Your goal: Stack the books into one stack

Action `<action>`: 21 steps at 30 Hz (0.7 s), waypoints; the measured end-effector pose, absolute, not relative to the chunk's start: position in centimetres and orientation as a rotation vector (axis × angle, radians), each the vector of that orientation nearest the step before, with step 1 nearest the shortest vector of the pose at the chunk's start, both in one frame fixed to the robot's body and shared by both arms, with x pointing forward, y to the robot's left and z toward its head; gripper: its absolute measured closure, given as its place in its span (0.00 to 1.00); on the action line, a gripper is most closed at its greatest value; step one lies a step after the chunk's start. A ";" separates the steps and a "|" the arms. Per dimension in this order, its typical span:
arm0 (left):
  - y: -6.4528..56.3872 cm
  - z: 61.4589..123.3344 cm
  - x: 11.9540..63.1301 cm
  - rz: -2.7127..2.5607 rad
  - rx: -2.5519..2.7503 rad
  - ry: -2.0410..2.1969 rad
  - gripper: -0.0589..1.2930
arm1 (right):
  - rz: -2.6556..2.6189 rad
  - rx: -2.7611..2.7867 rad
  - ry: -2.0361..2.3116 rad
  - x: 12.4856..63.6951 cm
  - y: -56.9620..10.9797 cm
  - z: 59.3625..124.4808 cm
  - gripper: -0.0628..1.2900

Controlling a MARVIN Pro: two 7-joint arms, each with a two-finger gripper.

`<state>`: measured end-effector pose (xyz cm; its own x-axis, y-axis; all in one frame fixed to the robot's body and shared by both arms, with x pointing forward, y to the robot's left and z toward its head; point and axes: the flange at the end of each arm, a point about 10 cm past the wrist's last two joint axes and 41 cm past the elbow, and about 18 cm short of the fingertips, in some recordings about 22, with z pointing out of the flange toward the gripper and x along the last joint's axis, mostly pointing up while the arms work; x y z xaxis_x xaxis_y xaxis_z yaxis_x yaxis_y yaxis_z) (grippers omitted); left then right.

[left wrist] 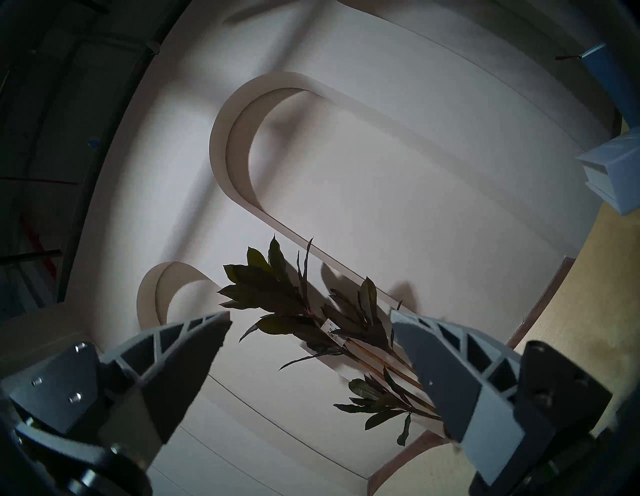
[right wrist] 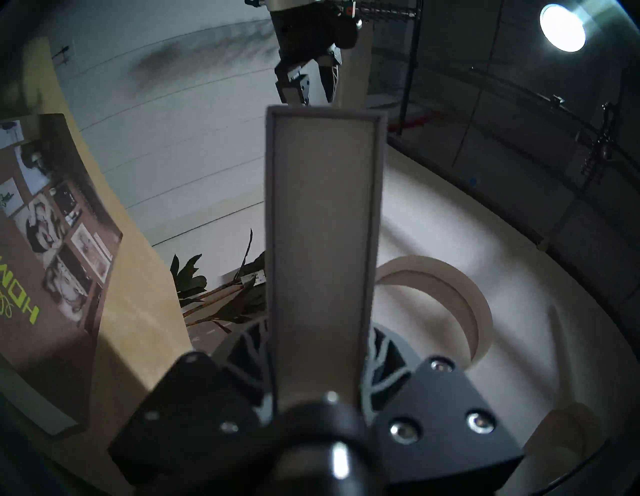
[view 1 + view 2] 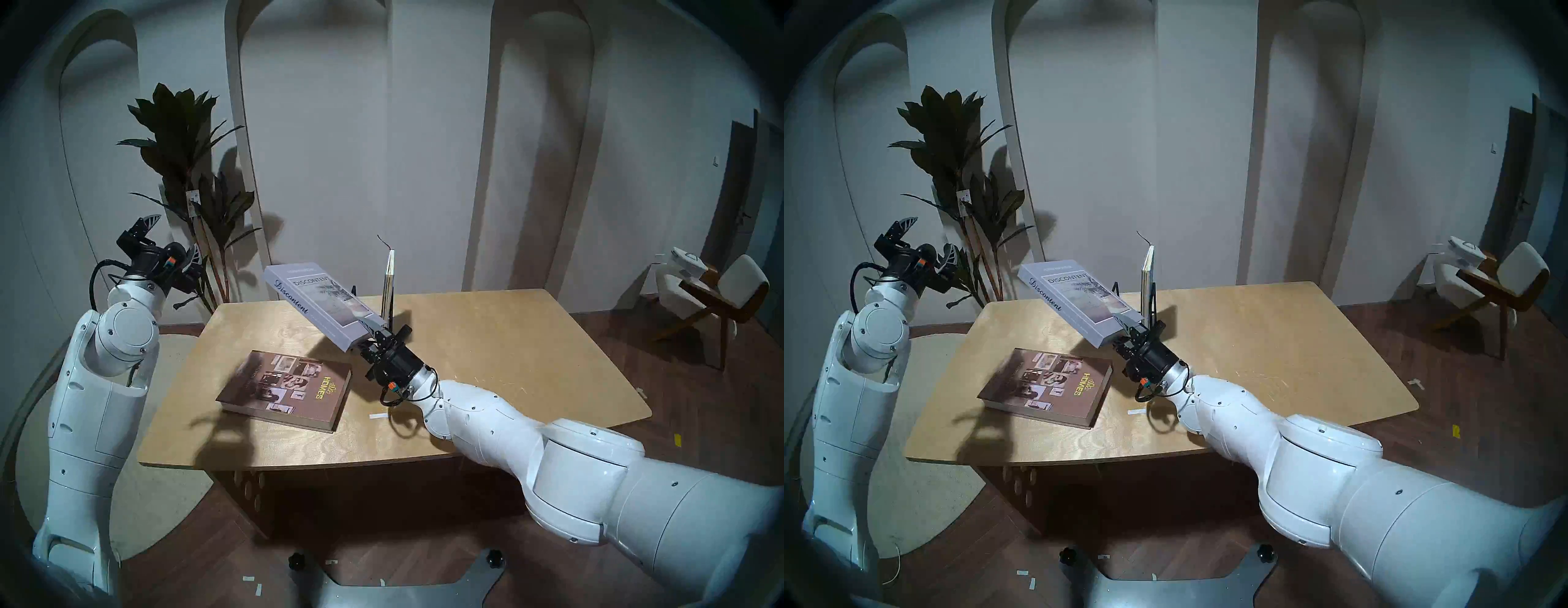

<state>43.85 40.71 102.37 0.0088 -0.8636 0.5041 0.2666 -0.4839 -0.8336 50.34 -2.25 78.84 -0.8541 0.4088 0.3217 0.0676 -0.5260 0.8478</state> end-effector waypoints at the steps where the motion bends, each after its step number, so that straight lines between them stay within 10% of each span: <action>1: 40.7 102.4 43.9 -1.625 -1.403 0.660 0.06 | 2.478 0.724 1.401 50.3 -2.1 79.0 0.73; 21: 40.9 102.3 44.1 -1.639 -1.405 0.654 0.06 | 2.596 0.376 1.535 47.0 1.2 81.1 0.73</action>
<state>44.13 40.89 102.32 0.0012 -0.8575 0.5145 0.2679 -0.4955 -0.8263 46.95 1.20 81.08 -0.9642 0.2117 0.1596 0.0378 -0.4859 0.8732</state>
